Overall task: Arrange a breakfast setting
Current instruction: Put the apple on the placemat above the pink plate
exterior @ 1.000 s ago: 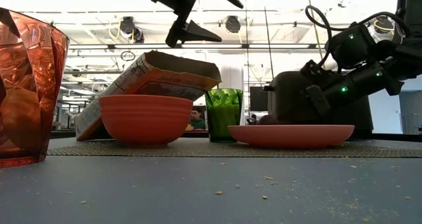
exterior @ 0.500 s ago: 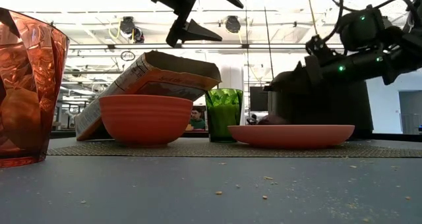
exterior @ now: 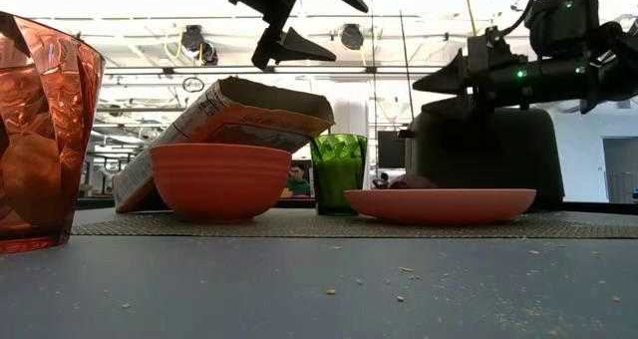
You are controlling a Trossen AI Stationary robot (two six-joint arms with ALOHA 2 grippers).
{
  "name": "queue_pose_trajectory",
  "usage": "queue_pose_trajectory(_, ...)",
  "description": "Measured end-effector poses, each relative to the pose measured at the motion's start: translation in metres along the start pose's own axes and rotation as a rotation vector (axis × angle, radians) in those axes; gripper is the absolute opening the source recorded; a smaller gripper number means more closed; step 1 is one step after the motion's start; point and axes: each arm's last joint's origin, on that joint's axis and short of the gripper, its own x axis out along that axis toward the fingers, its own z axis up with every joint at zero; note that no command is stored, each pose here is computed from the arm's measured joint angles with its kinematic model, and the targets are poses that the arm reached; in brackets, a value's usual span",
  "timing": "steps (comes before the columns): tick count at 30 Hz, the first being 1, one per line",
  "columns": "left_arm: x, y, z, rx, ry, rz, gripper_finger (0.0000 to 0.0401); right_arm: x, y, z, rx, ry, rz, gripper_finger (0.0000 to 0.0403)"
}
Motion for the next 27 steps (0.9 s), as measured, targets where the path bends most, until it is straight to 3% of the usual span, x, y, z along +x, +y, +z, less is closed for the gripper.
queue_pose_trajectory(7, 0.0, 0.0, 0.0, 0.0, 0.0, 0.0, 0.0365, 0.006, 0.006, 0.011, 0.033, -0.011, 0.074, 0.0341)
queue_pose_trajectory(10, 0.0, 0.0, 0.0, 0.0, 0.0, 0.0, 0.0365, 0.019, 0.014, 0.019, 0.007, 0.057, 0.079, 0.0331)
queue_pose_trajectory(18, 0.0, 0.0, 0.0, 0.0, 0.0, 0.0, 0.0365, 0.047, 0.02, 0.034, -0.097, 0.421, -0.139, 0.0318)
queue_pose_trajectory(27, 0.0, 0.0, 0.0, 0.015, 0.0, 0.0, 0.0365, 0.05, 0.017, 0.02, -0.098, 0.533, -0.173, 0.0318)
